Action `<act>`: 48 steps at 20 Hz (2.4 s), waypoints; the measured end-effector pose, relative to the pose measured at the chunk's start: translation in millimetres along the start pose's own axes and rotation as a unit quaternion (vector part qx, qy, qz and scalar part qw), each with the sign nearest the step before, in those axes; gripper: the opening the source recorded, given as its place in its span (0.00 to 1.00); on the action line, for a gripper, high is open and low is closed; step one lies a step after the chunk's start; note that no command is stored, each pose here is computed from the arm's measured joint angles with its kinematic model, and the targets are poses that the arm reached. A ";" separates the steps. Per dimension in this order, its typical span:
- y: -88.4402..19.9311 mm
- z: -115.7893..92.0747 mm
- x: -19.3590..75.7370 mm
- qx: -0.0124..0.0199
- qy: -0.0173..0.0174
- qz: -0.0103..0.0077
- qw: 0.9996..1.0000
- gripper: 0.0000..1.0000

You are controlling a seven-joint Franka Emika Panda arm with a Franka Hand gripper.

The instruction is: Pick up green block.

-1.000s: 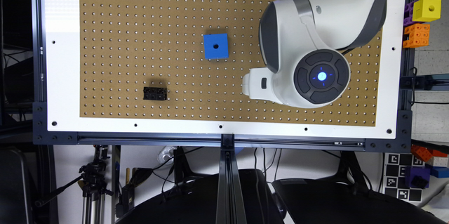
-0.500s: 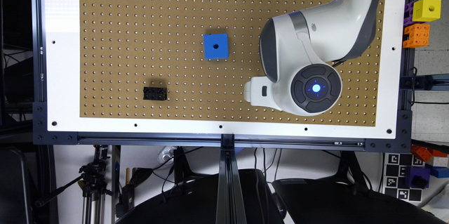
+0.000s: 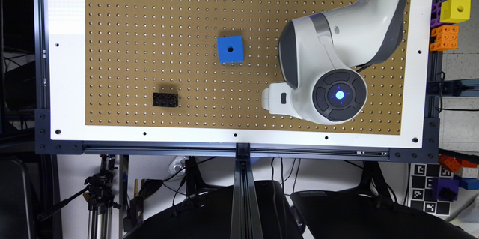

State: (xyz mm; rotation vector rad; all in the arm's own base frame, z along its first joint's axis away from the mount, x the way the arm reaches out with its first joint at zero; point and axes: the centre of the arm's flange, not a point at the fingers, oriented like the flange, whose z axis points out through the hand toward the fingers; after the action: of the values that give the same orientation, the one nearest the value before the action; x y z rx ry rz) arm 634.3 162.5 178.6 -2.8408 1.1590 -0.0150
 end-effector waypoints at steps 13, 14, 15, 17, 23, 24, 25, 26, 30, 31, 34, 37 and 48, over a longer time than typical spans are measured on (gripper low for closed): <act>1.4 0.6 1.5 -0.003 -0.001 0.001 1.000 0.00; 1.5 0.1 1.7 -0.003 -0.001 0.001 1.000 0.00; 1.4 -1.8 2.0 -0.003 -0.001 0.001 1.000 0.00; 0.7 -9.3 2.3 -0.005 -0.001 0.001 1.000 0.00; -2.7 -51.6 2.4 -0.010 0.000 -0.001 1.000 0.00; -3.1 -59.6 2.2 -0.011 0.001 -0.001 1.000 0.00; -3.2 -64.7 2.0 -0.011 0.001 -0.001 1.000 0.00; -3.4 -69.4 1.8 -0.012 0.001 -0.002 1.000 0.00; -4.0 -94.7 0.7 -0.012 0.003 -0.003 1.000 0.00; -3.9 -98.8 0.4 -0.013 0.003 -0.003 1.000 0.00; -3.7 -101.1 0.2 -0.013 0.003 -0.003 1.000 0.00; -3.6 -100.9 0.1 -0.013 0.003 -0.003 1.000 0.00; -3.6 -100.9 0.1 -0.013 0.003 -0.003 1.000 0.00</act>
State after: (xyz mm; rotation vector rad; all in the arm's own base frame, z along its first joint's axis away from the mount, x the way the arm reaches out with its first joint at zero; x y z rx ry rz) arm 633.1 158.5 279.4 -2.8690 1.1610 -0.0080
